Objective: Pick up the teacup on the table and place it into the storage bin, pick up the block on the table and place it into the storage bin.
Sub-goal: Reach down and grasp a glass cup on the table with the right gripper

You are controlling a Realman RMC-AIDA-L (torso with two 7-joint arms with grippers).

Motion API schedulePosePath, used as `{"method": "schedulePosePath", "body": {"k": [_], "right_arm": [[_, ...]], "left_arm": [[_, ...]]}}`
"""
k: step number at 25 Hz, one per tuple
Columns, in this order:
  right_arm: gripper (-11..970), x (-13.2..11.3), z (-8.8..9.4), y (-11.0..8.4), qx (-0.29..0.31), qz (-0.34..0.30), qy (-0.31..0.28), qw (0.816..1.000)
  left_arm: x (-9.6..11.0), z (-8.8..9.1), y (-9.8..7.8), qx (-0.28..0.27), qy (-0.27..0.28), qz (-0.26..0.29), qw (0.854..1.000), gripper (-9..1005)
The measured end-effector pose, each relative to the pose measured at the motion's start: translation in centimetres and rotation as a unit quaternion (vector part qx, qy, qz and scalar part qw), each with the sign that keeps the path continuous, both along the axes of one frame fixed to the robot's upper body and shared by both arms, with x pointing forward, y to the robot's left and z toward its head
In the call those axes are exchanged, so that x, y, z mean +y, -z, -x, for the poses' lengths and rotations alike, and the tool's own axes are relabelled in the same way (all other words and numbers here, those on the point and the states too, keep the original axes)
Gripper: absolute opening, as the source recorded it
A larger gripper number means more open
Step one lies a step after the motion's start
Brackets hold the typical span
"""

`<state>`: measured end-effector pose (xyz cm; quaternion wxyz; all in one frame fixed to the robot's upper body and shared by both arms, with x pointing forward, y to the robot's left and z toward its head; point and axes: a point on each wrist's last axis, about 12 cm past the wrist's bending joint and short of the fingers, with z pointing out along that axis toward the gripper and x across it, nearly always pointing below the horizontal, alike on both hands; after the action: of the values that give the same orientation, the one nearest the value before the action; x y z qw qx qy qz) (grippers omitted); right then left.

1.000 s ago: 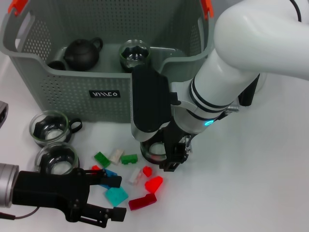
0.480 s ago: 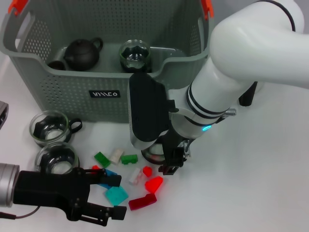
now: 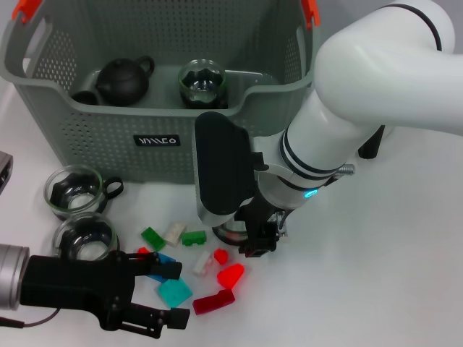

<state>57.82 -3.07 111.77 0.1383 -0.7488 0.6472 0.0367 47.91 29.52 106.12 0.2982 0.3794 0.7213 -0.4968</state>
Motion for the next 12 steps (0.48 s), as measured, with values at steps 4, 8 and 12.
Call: {"method": "schedulePosePath", "body": {"k": [4,8,12], "right_arm": [[498,-0.01,0.02,0.02,0.0,0.001,-0.001,1.0],[332,-0.06,0.06,0.05,0.001,0.004,-0.001,1.0],[246,-0.02,0.13,-0.01,0.002,0.005,-0.003,1.0]], "left_arm": [[0.0,0.0,0.0,0.0,0.0,0.0,1.0,919],[0.0,0.0,0.0,0.0,0.0,0.0,1.0,919],[-0.04,-0.06,-0.04,-0.001,0.001,0.0,1.0,919]]}}
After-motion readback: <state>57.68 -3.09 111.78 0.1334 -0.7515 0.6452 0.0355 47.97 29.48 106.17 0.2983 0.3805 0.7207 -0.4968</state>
